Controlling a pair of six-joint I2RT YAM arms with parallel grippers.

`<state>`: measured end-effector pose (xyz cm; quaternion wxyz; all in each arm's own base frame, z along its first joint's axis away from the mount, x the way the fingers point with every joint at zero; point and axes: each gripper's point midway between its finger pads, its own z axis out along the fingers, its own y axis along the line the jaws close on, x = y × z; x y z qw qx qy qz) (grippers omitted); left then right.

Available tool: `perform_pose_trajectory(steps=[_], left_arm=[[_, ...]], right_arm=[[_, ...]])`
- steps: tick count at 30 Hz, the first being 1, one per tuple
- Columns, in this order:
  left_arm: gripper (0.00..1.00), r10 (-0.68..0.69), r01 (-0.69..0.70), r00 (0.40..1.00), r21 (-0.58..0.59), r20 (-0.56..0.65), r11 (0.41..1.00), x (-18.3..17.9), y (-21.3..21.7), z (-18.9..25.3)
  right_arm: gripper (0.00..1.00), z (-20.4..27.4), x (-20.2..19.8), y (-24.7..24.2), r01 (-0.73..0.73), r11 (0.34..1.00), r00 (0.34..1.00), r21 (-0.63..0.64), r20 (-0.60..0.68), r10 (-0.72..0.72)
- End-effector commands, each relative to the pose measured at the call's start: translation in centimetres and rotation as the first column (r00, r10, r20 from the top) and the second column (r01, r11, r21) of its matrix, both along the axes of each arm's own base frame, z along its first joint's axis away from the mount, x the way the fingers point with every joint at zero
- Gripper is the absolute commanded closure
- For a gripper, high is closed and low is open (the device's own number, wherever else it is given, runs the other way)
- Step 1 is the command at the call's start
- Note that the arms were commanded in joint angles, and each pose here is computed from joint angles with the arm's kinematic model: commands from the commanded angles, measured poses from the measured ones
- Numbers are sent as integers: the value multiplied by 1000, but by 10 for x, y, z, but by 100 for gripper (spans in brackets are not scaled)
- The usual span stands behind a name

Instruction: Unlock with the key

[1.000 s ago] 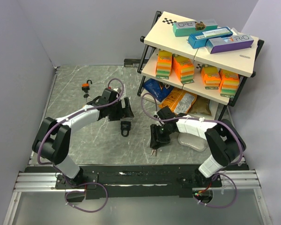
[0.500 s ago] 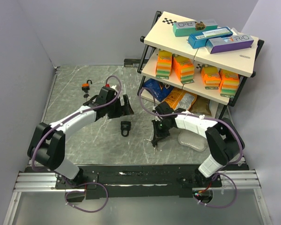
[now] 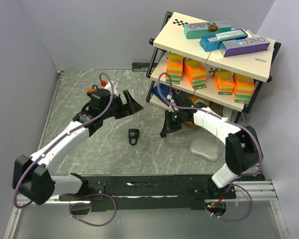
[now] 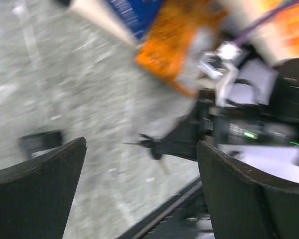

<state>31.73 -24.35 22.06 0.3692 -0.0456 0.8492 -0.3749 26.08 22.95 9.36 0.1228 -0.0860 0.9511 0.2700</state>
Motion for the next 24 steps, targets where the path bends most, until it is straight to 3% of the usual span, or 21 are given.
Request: perform_pose_trajectory(steps=[1, 5, 9, 15, 19, 24], left_arm=[[3, -19, 49, 993, -253, 119, 966, -8, -19, 76], [2, -44, 93, 990, -378, 137, 921, -17, -27, 109], [0, -58, 110, 988, -383, 144, 917, -20, -30, 120], [11, -41, 69, 987, -182, 154, 981, -22, -39, 112], [18, -16, 37, 981, -103, 191, 994, -28, -50, 119], [19, -34, 22, 970, 53, 240, 998, -40, -67, 112]], right_arm=[[100, 91, 19, 23, -11, 973, 987, 230, 158, -26], [100, 149, 26, 33, -23, 929, 959, 370, 270, -83], [100, 190, 30, 32, -15, 898, 932, 440, 332, -147], [100, 235, 37, 22, 34, 880, 882, 473, 400, -249], [100, 243, 46, 21, 78, 873, 872, 481, 392, -294], [100, 235, 53, 15, 141, 885, 872, 444, 367, -324]])
